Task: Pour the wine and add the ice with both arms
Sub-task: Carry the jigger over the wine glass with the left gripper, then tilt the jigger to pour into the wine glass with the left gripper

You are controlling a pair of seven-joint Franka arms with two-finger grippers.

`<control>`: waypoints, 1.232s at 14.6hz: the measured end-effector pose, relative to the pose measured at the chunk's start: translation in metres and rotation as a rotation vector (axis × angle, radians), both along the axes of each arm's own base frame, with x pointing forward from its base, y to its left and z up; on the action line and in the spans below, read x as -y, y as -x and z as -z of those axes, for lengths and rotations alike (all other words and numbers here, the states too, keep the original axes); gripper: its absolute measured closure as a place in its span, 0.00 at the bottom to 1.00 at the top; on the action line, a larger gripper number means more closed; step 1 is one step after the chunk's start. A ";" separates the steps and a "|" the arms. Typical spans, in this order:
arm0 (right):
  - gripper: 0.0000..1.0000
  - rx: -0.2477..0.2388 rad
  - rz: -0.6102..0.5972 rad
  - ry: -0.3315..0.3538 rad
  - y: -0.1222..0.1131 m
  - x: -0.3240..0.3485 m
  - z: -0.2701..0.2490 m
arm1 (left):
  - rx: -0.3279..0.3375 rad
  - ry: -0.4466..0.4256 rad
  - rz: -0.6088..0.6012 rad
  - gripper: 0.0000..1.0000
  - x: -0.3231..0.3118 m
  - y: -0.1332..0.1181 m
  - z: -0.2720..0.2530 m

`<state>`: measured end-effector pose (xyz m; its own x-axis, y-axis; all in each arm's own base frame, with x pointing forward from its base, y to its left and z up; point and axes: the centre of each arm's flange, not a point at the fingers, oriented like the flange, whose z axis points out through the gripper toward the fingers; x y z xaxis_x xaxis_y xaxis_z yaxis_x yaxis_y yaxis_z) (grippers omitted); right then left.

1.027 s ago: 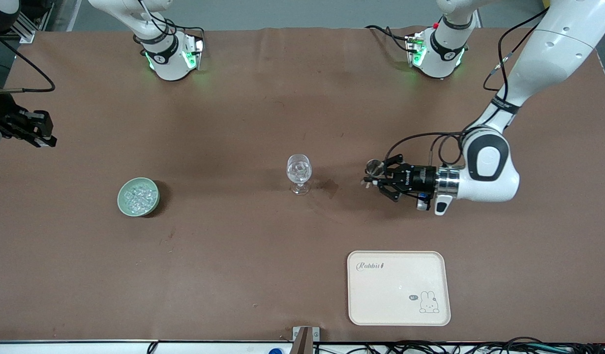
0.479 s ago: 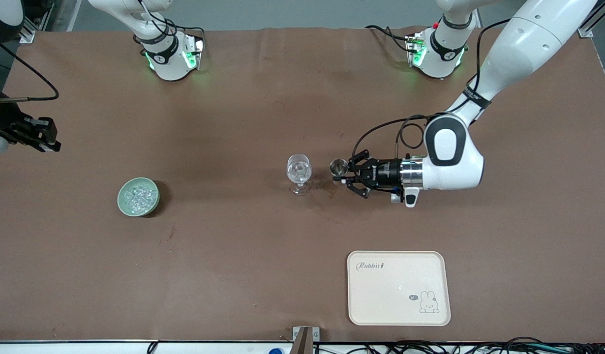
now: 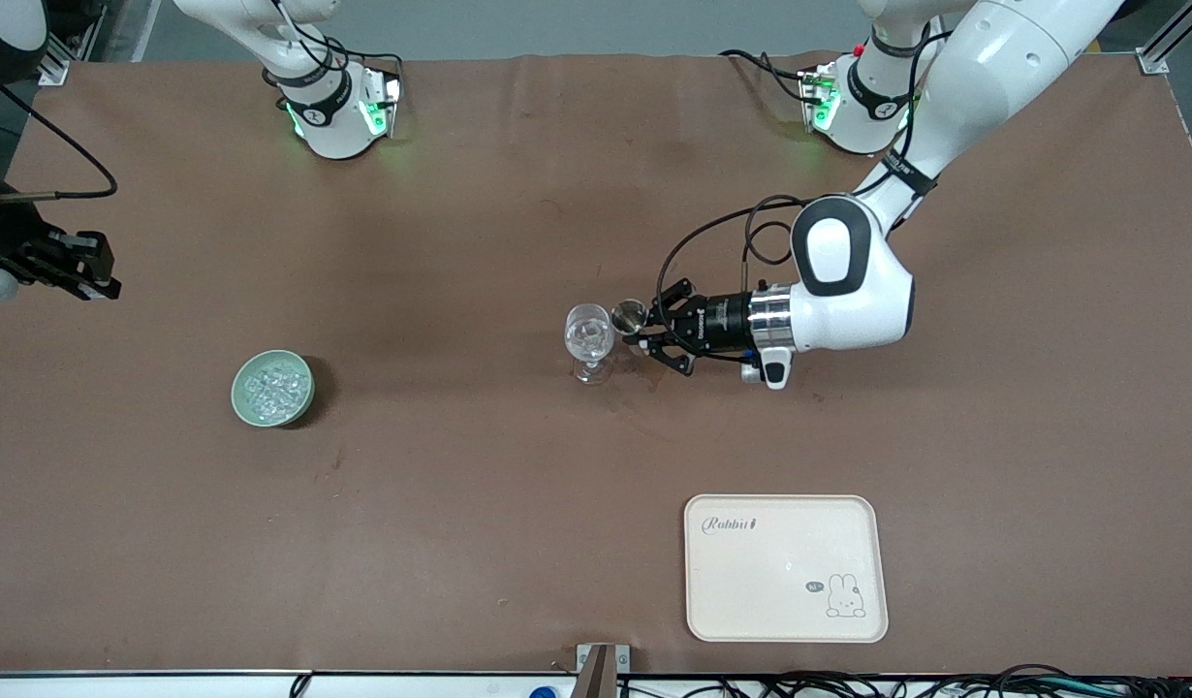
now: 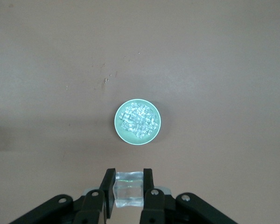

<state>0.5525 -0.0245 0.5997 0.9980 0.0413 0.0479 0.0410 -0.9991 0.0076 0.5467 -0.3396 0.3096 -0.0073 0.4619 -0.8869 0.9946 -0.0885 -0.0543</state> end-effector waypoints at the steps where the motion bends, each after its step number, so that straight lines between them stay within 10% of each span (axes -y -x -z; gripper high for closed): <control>1: 0.72 0.000 0.000 0.000 0.000 0.000 0.000 | 0.013 -0.010 0.006 0.79 0.002 0.002 -0.003; 18: 0.72 -0.002 0.000 -0.001 0.000 0.000 0.001 | 0.007 -0.461 0.035 0.79 0.055 0.020 -0.039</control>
